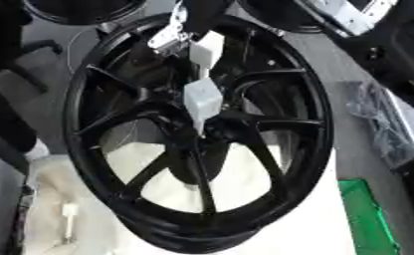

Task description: Pull the pin out of the wheel hub.

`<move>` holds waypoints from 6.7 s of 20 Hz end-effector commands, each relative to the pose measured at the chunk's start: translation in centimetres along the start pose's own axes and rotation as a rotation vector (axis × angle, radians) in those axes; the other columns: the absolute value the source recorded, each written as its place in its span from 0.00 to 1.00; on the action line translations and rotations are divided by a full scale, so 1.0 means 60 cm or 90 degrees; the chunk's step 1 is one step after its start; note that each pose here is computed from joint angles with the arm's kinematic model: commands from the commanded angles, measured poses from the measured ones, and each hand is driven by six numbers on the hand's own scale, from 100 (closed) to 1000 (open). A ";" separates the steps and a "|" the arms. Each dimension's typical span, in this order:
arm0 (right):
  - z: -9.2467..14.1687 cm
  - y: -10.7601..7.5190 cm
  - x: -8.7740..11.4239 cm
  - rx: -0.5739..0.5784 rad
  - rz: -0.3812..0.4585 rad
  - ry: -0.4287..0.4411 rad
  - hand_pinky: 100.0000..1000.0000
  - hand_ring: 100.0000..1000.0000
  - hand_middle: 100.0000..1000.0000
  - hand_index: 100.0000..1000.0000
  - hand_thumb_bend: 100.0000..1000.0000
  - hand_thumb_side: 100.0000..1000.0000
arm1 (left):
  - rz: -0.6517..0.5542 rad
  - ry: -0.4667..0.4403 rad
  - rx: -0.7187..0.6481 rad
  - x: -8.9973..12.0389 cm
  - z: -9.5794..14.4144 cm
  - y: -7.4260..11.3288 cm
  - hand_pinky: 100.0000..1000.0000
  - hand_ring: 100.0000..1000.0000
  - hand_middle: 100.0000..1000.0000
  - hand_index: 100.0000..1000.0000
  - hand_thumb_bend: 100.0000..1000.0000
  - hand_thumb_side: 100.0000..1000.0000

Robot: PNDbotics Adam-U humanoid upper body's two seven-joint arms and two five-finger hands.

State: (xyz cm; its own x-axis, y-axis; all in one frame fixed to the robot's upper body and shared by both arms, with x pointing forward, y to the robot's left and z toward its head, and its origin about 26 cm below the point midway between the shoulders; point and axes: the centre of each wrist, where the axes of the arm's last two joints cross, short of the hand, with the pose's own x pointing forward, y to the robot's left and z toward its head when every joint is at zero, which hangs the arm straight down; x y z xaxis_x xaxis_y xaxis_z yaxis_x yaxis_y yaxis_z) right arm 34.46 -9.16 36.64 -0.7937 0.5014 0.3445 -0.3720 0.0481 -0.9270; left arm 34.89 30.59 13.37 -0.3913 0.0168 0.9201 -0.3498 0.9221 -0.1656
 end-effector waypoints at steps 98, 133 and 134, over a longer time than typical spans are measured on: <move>0.048 0.081 -0.115 0.095 -0.005 0.116 0.65 0.50 0.51 0.61 0.22 0.00 | 0.005 -0.030 -0.037 0.028 -0.016 -0.011 0.65 0.68 0.71 0.73 0.32 0.67; 0.218 -0.008 -0.072 -0.215 -0.069 0.118 0.61 0.43 0.44 0.53 0.15 0.00 | 0.004 -0.031 -0.037 0.029 -0.016 -0.010 0.65 0.69 0.71 0.73 0.32 0.68; 0.230 -0.011 -0.081 -0.235 -0.083 0.128 0.61 0.43 0.44 0.53 0.14 0.00 | 0.004 -0.032 -0.036 0.029 -0.017 -0.009 0.65 0.69 0.71 0.73 0.32 0.68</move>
State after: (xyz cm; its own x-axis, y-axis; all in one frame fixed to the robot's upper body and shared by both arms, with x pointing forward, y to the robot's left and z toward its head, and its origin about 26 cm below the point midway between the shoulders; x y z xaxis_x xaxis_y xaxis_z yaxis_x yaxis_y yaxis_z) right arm 32.53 -22.27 35.85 -0.6269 0.6168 0.4761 -0.2981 0.3747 -0.8779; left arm 35.31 29.99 14.14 -0.4016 0.0284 0.9154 -0.2968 0.9415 -0.1594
